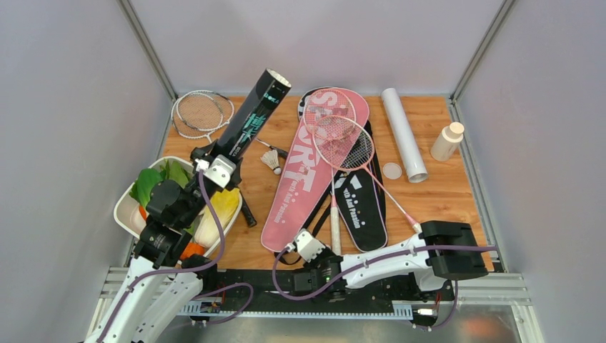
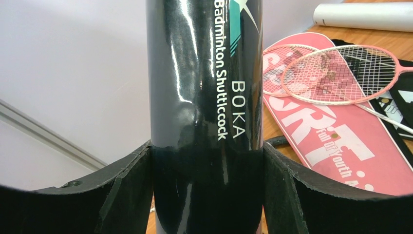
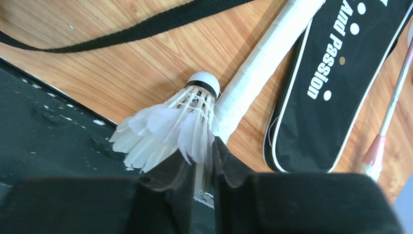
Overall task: Pack up the badminton gear
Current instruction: Pick up the shuttlecock at the center of the board, then place the shuttlecock at the shuttle tube.
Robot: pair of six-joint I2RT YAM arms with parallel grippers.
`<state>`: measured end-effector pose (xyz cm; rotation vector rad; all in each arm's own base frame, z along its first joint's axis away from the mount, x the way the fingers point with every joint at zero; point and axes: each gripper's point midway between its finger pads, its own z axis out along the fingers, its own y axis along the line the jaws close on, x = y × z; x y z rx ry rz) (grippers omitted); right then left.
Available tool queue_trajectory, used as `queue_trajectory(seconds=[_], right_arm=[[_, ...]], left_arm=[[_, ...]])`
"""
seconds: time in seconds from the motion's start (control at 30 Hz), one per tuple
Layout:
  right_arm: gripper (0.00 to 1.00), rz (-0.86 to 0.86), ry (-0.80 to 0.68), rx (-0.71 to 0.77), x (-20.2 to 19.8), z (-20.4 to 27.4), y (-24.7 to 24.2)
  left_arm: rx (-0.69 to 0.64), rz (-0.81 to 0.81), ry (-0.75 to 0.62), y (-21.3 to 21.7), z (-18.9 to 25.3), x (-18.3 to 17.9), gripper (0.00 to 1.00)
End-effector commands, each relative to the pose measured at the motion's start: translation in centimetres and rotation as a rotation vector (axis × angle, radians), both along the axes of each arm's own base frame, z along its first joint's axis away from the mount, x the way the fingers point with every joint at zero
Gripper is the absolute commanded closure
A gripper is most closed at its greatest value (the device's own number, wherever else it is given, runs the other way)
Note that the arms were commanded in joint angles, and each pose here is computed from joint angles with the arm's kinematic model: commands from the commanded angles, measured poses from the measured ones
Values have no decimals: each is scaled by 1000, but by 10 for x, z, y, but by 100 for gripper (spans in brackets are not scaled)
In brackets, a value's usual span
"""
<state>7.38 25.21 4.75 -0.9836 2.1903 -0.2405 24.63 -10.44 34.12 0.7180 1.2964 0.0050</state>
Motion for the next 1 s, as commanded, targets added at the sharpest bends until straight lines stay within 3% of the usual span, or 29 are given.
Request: queue_trajectory(seconds=[0.0, 0.1, 0.27, 0.43, 0.57, 0.73, 0.87, 0.97], right_arm=[[87, -42, -32, 93, 1, 20, 20], [100, -67, -54, 120, 4, 36, 22], [100, -74, -87, 252, 20, 88, 40], [100, -95, -54, 451, 58, 144, 41], [100, -161, -49, 676, 107, 196, 14], [100, -178, -169, 884, 149, 270, -44], [100, -138, -236, 966, 161, 316, -79], [100, -44, -203, 1022, 149, 338, -79]], left_arm=[[-48, -12, -80, 1, 33, -8, 85], [-32, -16, -76, 1, 29, -9, 85], [24, -113, -68, -16, 17, -13, 85], [106, -373, -74, -52, 5, -39, 84], [144, -448, -81, -60, -1, -49, 84], [253, -582, -98, -71, -19, -68, 83], [332, -635, -121, -72, -30, -78, 83], [359, -640, -122, -70, -33, -83, 83]])
